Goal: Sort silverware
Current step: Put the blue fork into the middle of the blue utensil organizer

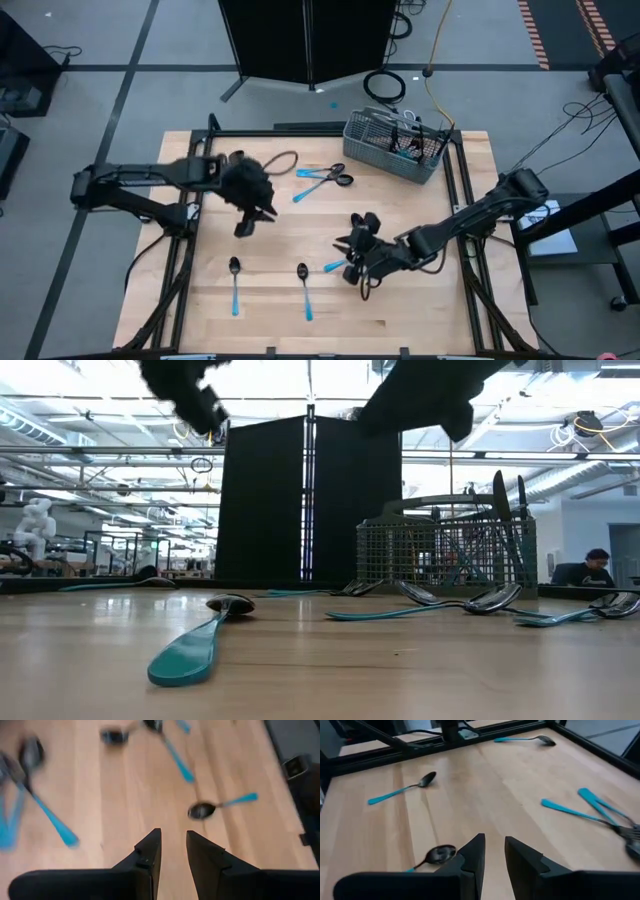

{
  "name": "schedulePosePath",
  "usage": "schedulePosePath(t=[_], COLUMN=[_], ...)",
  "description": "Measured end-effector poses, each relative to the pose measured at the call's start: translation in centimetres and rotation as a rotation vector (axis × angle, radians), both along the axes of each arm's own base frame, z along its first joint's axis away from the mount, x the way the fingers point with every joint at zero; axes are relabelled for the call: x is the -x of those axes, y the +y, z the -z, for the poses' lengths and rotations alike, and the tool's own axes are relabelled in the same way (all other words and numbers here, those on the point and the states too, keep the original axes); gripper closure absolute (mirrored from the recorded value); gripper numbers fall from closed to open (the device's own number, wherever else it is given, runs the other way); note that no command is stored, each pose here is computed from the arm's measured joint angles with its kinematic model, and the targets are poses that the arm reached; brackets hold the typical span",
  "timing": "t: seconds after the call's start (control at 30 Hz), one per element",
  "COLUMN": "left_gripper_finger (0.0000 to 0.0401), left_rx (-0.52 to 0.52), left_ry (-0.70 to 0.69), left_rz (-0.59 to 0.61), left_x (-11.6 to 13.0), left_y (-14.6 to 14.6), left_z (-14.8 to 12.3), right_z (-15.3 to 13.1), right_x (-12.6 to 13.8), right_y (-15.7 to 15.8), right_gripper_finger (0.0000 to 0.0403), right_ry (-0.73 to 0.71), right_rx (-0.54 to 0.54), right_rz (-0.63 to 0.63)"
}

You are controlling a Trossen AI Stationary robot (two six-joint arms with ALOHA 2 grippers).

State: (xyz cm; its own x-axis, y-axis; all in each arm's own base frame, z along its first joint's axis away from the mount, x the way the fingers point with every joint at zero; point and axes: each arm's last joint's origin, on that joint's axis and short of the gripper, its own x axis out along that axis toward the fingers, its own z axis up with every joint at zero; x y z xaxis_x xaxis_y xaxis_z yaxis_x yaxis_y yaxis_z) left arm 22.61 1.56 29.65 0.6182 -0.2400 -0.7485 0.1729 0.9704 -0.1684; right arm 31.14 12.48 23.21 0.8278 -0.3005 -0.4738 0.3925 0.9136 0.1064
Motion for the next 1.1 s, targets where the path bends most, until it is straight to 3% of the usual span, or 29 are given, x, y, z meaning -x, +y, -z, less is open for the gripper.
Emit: schedulePosePath(t=[0.1,0.23,0.5,0.8,1.1], left_gripper_finger=[0.0315,0.0315,0.0315,0.0315,0.0301], left_rx=[0.009,-0.109,-0.201,-0.027,-0.004], left_ry=[0.081,0.059,-0.126,-0.157,-0.175], left_rz=[-0.052,-0.178,-0.244,-0.366,-0.416], left_x=[0.3,-0.5,-4.4,-6.6,-7.2], left_y=[-0.7,-0.2,2.9,6.2,7.3], left_z=[3.3,6.8,9.1,11.9,12.9], right_z=[1.0,1.8,2.1,2.1,2.1], right_x=[-0.5,-0.9,-1.0,-0.6,-1.0], right_y=[0.2,0.3,1.0,1.8,0.5], right_gripper_finger=[0.0335,0.0335,0.0335,0.0335,0.0335], right_ry=[0.018,0.017,-0.016,-0.011,0.01], right_rx=[0.01,-0.01,-0.078,-0.068,0.059], right_rz=[-0.001,0.024,0.04,0.013,0.042])
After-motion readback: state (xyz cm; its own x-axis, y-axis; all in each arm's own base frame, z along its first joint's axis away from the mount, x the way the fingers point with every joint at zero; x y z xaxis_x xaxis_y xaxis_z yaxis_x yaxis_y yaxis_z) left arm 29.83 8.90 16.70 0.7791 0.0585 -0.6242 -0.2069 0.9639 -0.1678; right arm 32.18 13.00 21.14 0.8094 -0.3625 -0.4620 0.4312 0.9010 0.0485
